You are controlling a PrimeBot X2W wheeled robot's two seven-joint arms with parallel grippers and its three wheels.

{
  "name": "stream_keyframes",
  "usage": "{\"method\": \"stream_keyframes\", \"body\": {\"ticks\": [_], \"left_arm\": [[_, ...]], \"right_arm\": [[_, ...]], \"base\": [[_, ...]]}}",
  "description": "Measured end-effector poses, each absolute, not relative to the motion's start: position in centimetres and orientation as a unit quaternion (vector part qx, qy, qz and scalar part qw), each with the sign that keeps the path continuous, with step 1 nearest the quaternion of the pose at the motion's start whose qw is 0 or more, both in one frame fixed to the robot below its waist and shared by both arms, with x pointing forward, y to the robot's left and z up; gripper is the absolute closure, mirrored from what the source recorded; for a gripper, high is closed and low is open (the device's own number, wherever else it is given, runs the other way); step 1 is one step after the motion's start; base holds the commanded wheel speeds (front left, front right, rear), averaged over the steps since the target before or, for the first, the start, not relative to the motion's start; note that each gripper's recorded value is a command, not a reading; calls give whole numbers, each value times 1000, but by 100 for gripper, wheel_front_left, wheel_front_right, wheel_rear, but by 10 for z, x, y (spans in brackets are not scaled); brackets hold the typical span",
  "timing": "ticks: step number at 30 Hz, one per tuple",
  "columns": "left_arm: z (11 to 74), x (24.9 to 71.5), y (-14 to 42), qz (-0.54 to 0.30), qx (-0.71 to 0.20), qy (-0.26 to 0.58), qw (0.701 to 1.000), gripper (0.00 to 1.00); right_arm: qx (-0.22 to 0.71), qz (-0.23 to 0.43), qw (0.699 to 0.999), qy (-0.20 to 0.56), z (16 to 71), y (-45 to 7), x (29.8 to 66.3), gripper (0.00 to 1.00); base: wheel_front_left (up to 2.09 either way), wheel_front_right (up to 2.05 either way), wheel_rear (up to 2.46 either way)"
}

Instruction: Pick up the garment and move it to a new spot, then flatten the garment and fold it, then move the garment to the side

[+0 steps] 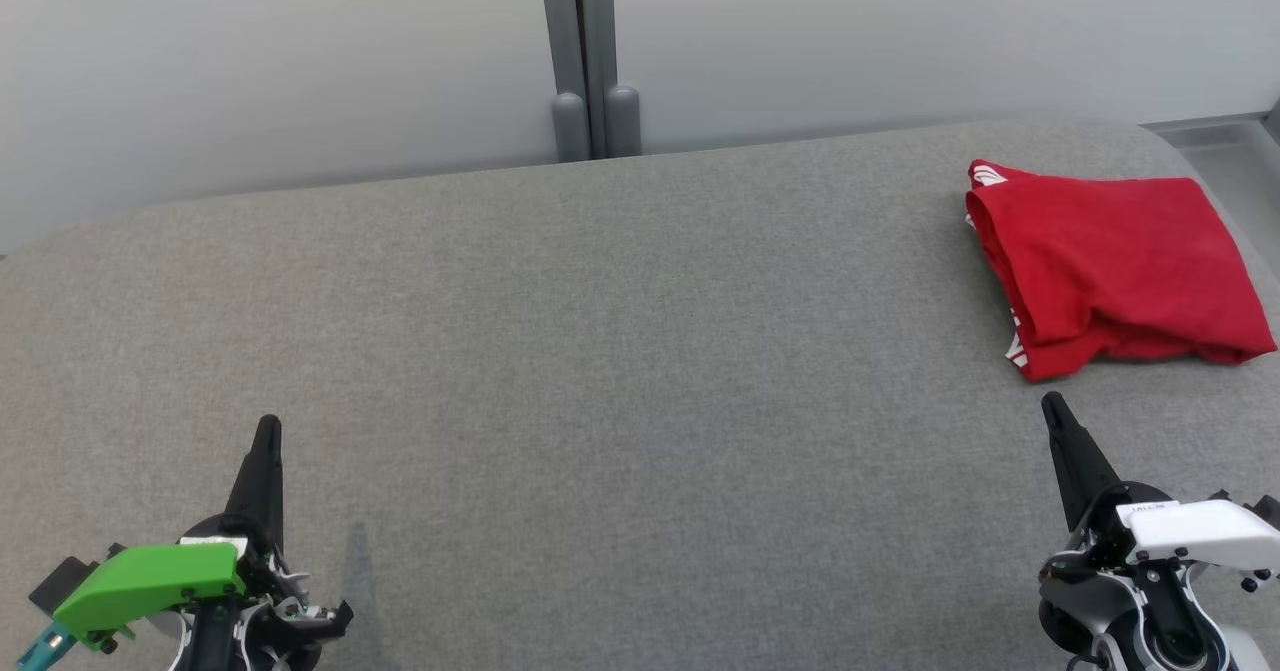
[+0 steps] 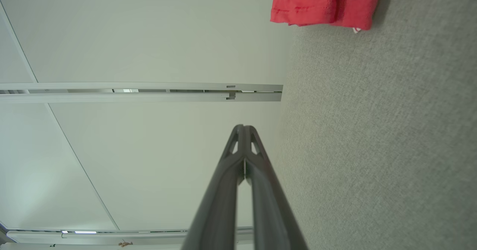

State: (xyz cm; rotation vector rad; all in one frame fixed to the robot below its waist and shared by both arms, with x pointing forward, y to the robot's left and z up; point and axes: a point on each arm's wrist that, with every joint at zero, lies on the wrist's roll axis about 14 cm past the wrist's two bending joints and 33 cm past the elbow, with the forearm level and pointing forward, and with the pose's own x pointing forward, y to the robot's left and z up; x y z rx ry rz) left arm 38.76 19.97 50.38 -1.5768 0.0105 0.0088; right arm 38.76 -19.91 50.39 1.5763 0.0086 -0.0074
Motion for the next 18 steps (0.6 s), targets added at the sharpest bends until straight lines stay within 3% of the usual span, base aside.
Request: {"method": "stream_keyframes", "body": {"ticks": [18], "left_arm": [[504,388,200,4,-709,4,705,100]], "right_arm": [[709,-3,705,4,504,-199,388,100]], "base": [[0,0,0]]}}
